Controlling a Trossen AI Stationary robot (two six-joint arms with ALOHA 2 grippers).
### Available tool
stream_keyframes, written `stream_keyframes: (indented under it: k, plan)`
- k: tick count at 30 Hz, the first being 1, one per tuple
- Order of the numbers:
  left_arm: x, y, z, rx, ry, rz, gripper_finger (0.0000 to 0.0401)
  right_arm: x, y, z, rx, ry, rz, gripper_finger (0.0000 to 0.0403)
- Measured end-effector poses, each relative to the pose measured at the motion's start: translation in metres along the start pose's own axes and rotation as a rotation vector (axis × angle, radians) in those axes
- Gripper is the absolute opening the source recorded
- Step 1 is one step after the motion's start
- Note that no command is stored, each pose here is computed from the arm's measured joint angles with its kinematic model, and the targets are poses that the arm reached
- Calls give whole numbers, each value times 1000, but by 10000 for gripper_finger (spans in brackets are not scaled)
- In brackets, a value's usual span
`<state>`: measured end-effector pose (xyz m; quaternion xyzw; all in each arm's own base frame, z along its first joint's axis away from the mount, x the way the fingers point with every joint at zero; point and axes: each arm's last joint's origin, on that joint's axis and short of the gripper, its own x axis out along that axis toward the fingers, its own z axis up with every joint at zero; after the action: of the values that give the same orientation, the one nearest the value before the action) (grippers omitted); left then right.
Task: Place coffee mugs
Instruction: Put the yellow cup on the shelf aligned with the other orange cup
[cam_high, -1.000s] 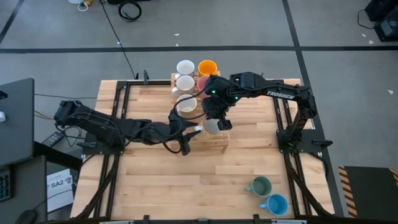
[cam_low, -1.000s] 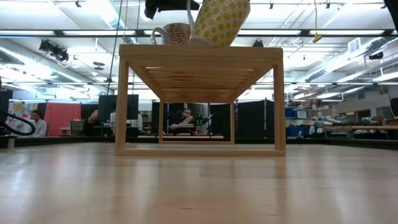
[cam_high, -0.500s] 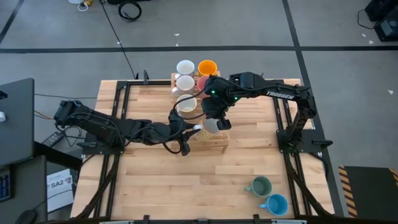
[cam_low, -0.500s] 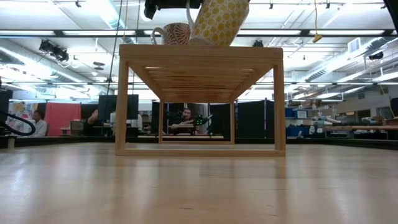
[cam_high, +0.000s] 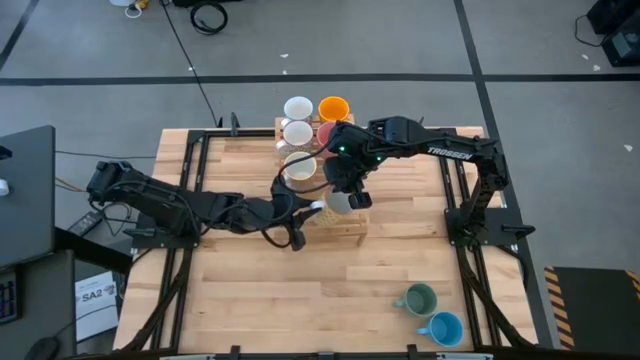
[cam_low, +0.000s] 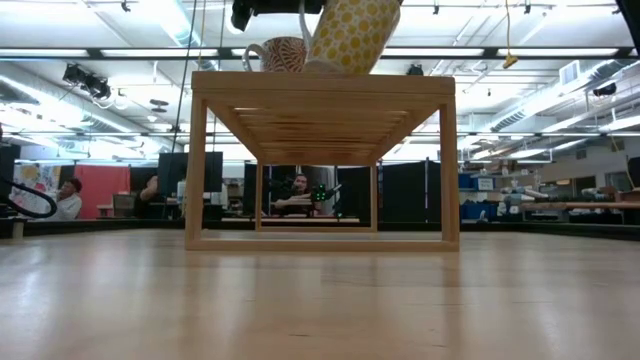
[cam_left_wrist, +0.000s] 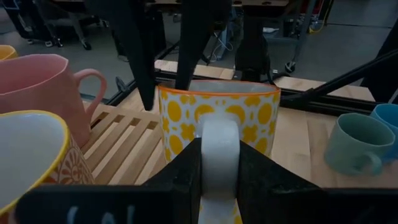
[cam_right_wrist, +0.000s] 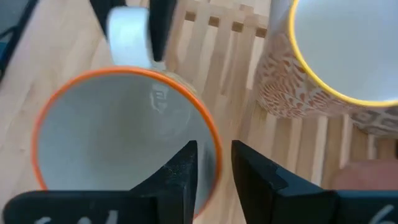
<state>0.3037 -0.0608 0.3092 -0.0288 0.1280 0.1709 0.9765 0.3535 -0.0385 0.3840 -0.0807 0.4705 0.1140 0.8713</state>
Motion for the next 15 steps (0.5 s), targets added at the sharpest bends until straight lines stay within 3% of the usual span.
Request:
stream_keyframes:
  k: [5, 15]
  plan:
    - [-6, -8, -2, 78, -7, 28, 76, -9, 0, 3, -3, -2, -43, 106]
    - [-18, -19, -12, 99, 32, 98, 76, -23, 0, 7, -8, -36, -67, 106]
